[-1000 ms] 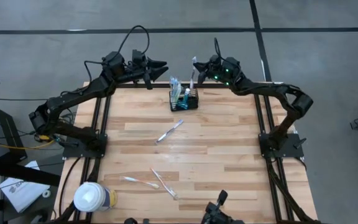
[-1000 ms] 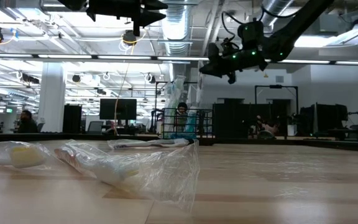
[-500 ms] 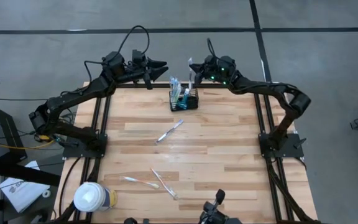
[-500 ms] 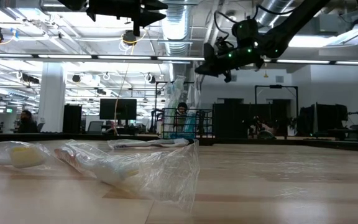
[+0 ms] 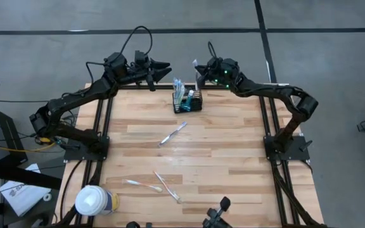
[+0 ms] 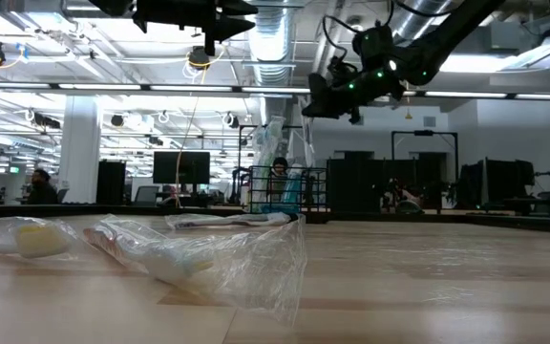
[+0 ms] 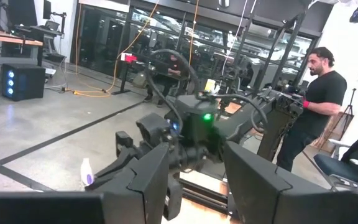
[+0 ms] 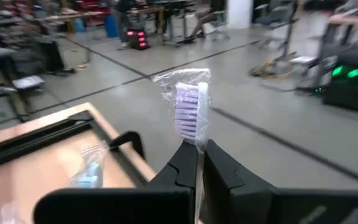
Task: Pick & Place toothbrushing station
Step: Put the top purple toothbrush into the black wire organizer
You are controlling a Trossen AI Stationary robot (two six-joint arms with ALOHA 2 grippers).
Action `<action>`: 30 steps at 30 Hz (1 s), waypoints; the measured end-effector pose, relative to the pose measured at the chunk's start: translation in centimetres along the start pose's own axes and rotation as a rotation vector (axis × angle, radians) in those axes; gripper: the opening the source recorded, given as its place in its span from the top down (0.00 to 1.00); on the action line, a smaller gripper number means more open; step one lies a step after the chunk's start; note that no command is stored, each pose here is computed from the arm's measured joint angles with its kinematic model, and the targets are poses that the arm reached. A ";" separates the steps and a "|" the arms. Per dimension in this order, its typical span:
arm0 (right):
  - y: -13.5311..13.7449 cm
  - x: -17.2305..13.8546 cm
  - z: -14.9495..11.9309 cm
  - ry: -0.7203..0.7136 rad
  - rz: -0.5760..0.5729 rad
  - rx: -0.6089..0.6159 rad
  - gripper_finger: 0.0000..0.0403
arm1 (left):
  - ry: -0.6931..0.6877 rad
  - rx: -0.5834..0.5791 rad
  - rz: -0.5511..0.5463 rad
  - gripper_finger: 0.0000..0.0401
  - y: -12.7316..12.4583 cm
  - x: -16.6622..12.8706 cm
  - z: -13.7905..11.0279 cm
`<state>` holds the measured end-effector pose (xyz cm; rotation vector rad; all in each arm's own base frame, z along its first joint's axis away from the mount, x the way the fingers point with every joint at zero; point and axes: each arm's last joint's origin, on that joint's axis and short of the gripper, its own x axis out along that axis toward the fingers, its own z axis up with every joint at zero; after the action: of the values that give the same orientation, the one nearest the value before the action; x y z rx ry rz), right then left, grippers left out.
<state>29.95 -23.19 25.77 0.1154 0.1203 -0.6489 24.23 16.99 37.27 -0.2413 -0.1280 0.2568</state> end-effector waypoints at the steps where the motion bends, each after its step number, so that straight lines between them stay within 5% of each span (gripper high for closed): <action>1: 0.3 0.0 0.0 -0.003 -0.022 -0.018 1.00 | 0.000 0.000 0.000 0.63 0.0 0.0 0.0; 30: 5.0 -0.3 -0.4 -0.038 -0.244 -0.085 1.00 | 0.001 0.026 0.000 0.63 0.0 0.0 0.0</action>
<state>32.75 -19.03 25.77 0.0065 0.1261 -0.8877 24.23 16.99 37.26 -0.2151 -0.1239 0.2585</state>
